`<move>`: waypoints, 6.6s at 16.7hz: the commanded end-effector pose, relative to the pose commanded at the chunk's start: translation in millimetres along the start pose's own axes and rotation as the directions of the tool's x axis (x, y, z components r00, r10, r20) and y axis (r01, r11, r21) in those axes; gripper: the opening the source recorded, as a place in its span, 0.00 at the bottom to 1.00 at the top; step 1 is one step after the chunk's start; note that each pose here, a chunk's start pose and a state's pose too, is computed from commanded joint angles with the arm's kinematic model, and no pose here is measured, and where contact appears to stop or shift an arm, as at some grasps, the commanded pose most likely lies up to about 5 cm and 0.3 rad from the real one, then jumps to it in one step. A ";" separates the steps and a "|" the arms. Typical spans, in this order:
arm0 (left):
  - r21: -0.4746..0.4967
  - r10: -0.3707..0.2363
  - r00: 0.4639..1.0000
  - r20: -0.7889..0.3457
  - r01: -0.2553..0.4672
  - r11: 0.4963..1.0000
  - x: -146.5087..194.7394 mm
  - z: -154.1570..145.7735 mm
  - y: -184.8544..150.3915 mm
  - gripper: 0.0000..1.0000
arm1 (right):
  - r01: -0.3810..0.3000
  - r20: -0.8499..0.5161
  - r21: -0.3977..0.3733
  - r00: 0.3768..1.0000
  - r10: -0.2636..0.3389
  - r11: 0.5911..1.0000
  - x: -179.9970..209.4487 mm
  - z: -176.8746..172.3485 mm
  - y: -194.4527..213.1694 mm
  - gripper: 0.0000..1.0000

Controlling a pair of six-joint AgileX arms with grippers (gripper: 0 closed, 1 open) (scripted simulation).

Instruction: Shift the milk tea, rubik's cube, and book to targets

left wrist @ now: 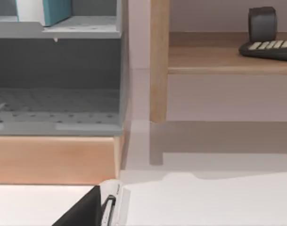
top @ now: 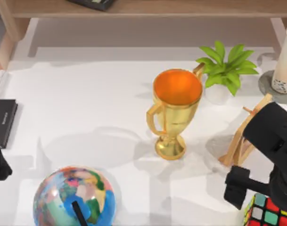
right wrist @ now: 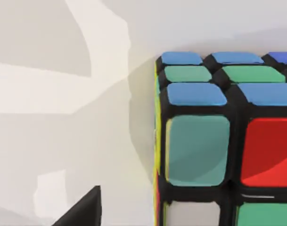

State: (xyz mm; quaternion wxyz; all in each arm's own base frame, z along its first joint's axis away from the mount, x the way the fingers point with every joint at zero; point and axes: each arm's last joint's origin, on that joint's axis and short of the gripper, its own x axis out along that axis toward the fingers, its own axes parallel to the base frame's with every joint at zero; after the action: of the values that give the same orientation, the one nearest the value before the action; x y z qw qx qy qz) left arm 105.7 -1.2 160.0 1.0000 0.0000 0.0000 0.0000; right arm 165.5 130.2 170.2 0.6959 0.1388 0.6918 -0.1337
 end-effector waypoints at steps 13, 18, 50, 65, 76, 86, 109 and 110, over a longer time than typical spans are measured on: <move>0.000 0.000 1.000 0.000 0.000 1.000 0.0 0.0 0.0 1.00 | 0.008 -0.005 0.000 1.000 -0.008 1.000 16.4 -1.6 -2.3 0.55; 0.000 0.000 1.000 0.000 0.000 1.000 0.0 0.0 0.0 1.00 | 0.008 -0.005 0.000 1.000 -0.008 1.000 16.4 -1.6 -2.3 0.17; 0.000 0.000 1.000 0.000 0.000 1.000 0.0 0.0 0.0 1.00 | 0.004 0.008 0.009 1.000 -0.004 1.000 -14.0 0.9 -2.6 0.00; 0.000 0.000 1.000 0.000 0.000 1.000 0.0 0.0 0.0 1.00 | -0.117 0.790 -0.349 0.496 0.360 0.930 -188.3 91.8 5.6 0.00; 0.000 0.000 1.000 0.000 0.000 1.000 0.0 0.0 0.0 1.00 | 0.007 0.929 -0.370 0.007 0.370 0.929 -225.3 175.3 63.0 0.00; 0.000 0.000 1.000 0.000 0.000 1.000 0.0 0.0 0.0 1.00 | -0.017 0.909 -0.394 -0.157 0.386 0.919 -265.3 195.0 59.4 0.00; 0.000 0.000 1.000 0.000 0.000 1.000 0.0 0.0 0.0 1.00 | 0.007 0.929 -0.370 0.007 0.370 0.929 -224.4 268.0 100.6 0.68; 0.000 0.000 1.000 0.000 0.000 1.000 0.0 0.0 0.0 1.00 | 0.007 0.929 -0.370 0.007 0.370 0.929 -224.4 268.0 100.6 0.75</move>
State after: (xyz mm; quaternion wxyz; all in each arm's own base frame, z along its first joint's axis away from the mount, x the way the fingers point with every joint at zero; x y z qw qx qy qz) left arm 105.7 -1.2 160.0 1.0000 0.0000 0.0000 0.0000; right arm 450.1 120.7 396.5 1.0000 -0.0003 0.0001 -0.0042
